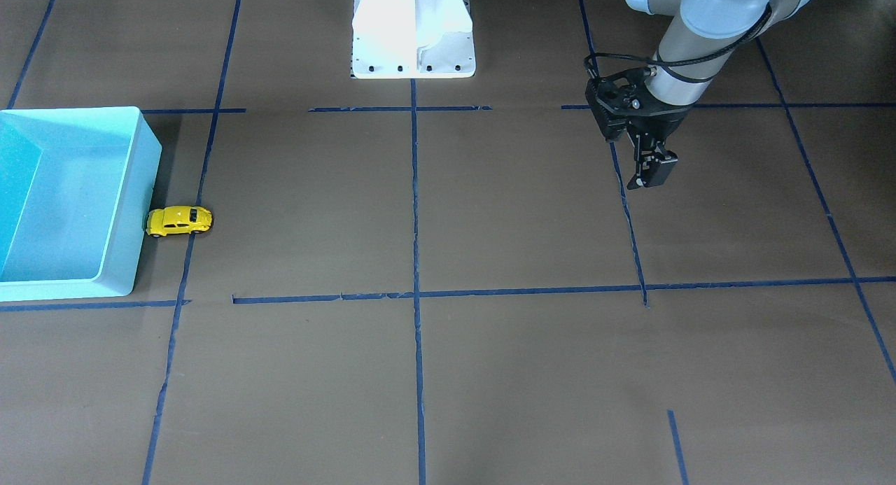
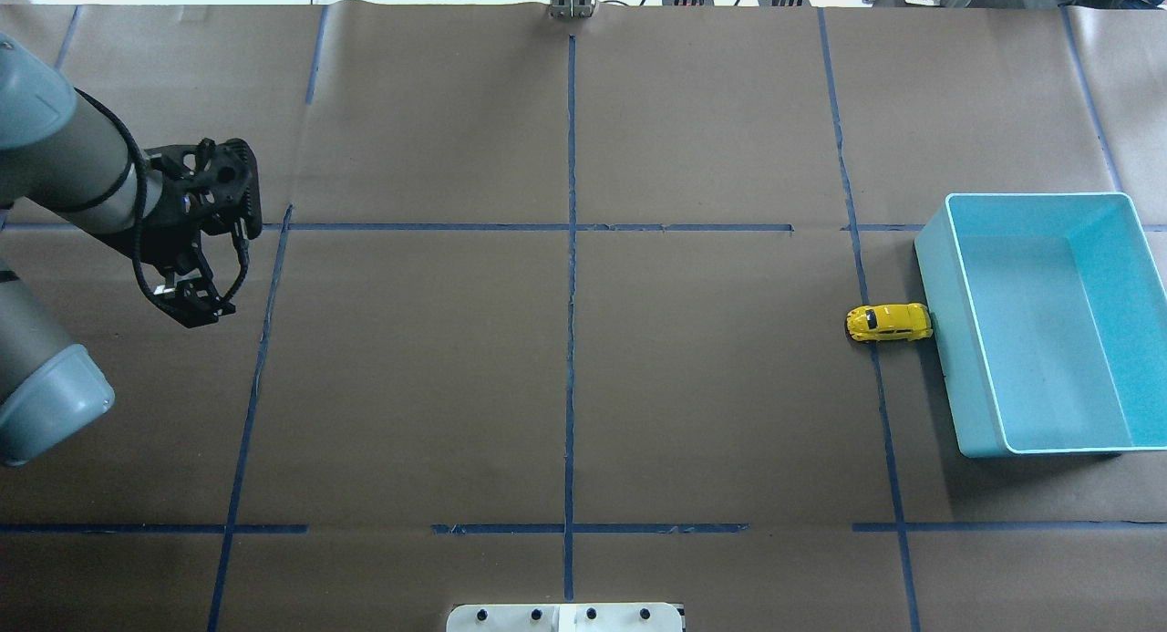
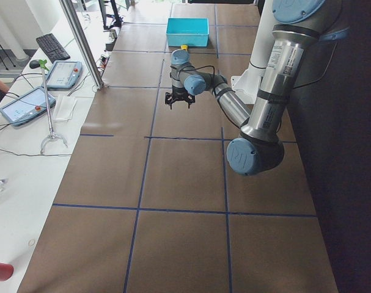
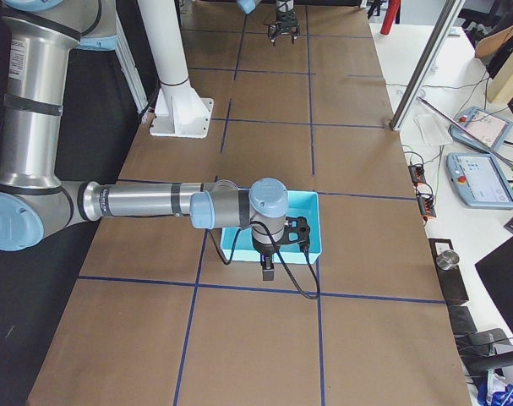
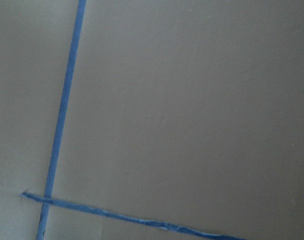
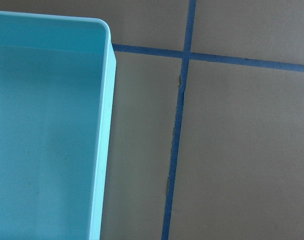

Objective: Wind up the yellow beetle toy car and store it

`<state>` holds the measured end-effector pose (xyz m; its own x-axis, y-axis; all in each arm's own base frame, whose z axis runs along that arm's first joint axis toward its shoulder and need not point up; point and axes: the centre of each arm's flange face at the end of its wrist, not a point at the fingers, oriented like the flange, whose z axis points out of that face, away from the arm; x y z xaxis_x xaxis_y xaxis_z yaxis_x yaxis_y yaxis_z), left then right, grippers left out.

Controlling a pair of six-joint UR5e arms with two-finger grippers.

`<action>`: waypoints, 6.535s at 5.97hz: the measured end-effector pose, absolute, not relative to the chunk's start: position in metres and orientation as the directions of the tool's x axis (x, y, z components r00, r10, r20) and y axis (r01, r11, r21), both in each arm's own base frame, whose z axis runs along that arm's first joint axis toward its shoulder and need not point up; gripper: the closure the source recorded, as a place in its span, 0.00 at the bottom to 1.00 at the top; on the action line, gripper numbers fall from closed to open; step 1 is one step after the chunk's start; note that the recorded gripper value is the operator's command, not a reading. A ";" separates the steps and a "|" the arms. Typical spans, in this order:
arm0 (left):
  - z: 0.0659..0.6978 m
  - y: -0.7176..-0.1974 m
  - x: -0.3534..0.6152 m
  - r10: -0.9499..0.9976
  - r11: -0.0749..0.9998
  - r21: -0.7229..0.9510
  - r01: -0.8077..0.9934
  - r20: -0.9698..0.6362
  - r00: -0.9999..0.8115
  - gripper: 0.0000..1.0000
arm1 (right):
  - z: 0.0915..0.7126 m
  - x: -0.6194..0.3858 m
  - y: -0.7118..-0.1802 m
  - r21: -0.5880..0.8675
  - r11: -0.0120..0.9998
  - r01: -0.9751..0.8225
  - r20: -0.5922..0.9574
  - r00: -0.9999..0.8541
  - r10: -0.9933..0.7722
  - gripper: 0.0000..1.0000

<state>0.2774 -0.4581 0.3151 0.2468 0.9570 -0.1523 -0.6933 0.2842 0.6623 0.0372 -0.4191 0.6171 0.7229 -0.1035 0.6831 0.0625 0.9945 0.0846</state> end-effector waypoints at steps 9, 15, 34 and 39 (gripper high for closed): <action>0.500 -0.515 0.029 0.433 0.901 0.254 -0.353 -0.595 0.677 0.00 | 0.538 0.015 -0.410 0.216 0.972 0.088 0.778 0.587 -0.226 0.00; 0.615 -0.486 -0.044 0.230 0.973 0.133 -0.190 -0.663 0.713 0.00 | 0.361 -0.131 -0.454 0.594 0.748 0.297 0.701 0.266 -0.662 0.00; 0.648 -0.459 -0.058 0.080 0.996 0.037 -0.078 -0.719 0.690 0.00 | 0.423 -0.365 -0.463 0.468 -0.031 0.883 0.005 -0.038 -0.999 0.00; 0.649 -0.459 -0.058 0.079 0.996 0.035 -0.078 -0.718 0.691 0.00 | 0.457 -0.377 -0.471 0.468 -0.032 0.883 0.013 -0.043 -0.999 0.65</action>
<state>-0.0585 -0.4592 0.6486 0.6912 0.0792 -0.7183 -0.0782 0.9963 0.0346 -0.3773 -0.4706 0.4572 -0.0425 -0.9990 0.0125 0.8833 -0.0317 0.4677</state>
